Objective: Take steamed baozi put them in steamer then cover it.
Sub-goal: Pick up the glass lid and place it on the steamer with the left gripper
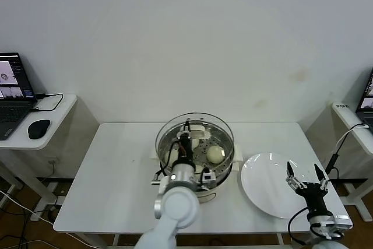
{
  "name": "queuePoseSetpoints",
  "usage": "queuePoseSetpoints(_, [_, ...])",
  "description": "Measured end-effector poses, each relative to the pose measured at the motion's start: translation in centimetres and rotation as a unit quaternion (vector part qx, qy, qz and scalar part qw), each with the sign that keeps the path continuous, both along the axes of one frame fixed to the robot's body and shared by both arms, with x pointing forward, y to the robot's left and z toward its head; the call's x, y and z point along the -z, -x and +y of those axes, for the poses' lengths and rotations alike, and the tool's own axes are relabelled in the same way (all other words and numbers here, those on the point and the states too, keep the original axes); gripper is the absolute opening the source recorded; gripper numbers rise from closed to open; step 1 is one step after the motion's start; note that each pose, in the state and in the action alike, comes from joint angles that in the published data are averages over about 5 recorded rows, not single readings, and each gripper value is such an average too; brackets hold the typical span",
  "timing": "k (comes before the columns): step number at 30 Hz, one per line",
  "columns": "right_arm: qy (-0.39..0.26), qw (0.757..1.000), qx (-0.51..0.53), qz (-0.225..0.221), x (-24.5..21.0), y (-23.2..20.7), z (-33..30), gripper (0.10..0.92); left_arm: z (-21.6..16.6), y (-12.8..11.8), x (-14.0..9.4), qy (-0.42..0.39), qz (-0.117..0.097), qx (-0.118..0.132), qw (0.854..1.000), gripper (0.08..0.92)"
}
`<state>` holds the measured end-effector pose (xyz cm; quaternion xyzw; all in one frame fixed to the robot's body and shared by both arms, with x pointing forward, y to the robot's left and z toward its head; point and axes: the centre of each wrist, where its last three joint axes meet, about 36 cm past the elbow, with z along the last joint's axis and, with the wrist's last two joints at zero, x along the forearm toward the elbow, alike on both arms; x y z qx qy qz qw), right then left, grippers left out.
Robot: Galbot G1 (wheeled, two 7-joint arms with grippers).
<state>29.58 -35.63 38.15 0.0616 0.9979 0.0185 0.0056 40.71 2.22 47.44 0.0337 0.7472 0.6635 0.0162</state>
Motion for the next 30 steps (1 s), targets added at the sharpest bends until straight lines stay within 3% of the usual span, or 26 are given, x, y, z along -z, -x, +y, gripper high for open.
queuePoseSetpoints(12, [-0.004,1.000,0.002,0.002,0.3,-0.3,0.2,0.823,-1.5,0.0,1.4,-0.014,-0.011,0.004,1.000,0.137])
queuePoseSetpoints(30, [-0.003,1.000,0.002,0.004,0.5,-0.3,0.2,0.822,-1.7,-0.8,3.5,-0.031,0.001,-0.005,1.000,0.137])
